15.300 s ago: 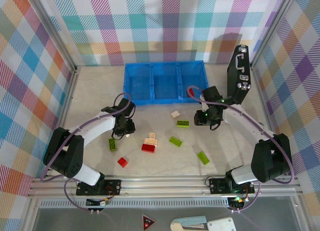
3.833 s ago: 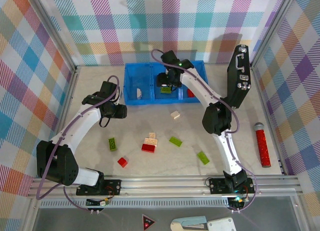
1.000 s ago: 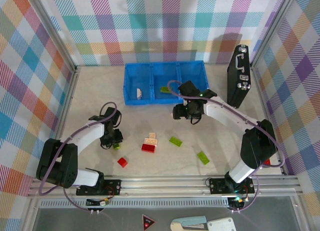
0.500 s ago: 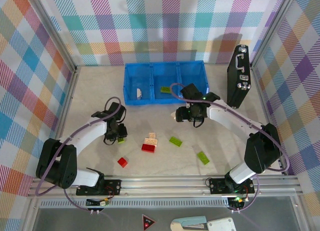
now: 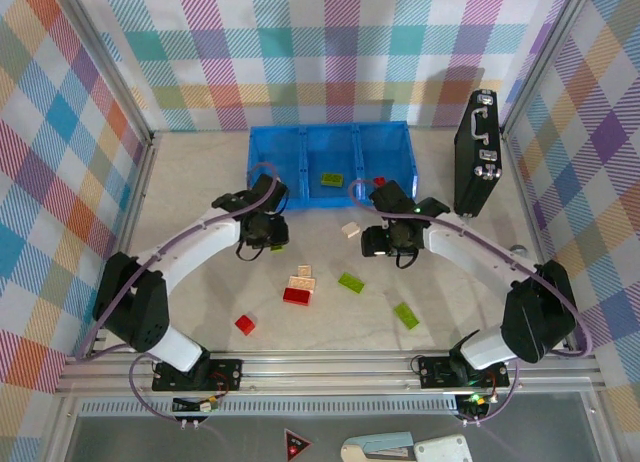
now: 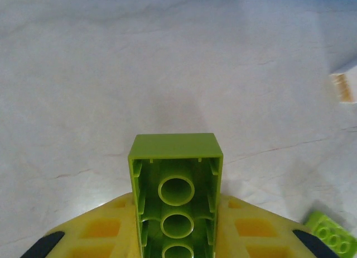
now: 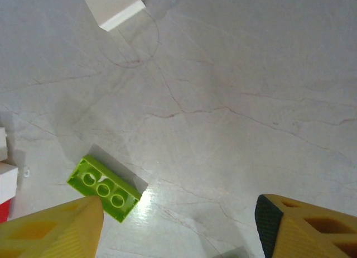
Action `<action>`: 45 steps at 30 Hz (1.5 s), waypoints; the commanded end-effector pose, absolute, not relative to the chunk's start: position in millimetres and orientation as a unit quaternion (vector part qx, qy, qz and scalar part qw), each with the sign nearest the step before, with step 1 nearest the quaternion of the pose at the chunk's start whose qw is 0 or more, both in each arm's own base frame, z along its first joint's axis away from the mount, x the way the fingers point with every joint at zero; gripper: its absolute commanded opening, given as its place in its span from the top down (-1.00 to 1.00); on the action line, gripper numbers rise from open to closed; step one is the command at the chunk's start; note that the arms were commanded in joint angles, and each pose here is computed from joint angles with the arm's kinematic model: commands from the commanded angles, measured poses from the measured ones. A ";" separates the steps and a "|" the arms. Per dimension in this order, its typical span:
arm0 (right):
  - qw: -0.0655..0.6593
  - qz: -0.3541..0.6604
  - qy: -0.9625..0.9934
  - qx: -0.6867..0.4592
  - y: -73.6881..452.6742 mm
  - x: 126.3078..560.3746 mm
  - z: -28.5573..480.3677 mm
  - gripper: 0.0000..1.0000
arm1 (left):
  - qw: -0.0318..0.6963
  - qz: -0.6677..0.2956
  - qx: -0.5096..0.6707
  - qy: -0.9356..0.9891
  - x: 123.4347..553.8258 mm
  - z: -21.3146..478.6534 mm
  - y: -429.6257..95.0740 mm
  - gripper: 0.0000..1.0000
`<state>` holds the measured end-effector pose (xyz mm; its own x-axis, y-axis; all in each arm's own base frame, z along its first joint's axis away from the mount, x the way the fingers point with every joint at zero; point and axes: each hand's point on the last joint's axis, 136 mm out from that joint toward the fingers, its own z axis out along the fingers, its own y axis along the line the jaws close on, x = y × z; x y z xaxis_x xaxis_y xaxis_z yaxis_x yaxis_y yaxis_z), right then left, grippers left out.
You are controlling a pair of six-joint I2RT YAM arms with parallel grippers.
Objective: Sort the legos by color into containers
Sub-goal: Place the lego in the container.
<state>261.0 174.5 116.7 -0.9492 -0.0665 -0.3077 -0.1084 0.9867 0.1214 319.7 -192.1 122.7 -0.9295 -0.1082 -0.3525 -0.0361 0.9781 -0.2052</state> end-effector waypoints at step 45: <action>0.132 0.022 0.991 -0.022 122.4 205.2 93.7 -0.48 | 0.340 0.022 0.051 0.939 512.1 129.2 -298.4 0.70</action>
<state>209.2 125.4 98.6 -0.9583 -0.0217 -0.2849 -0.0400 0.9975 0.0584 509.4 -304.4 133.1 -0.7631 0.0857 -0.6406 0.0887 0.9957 0.0275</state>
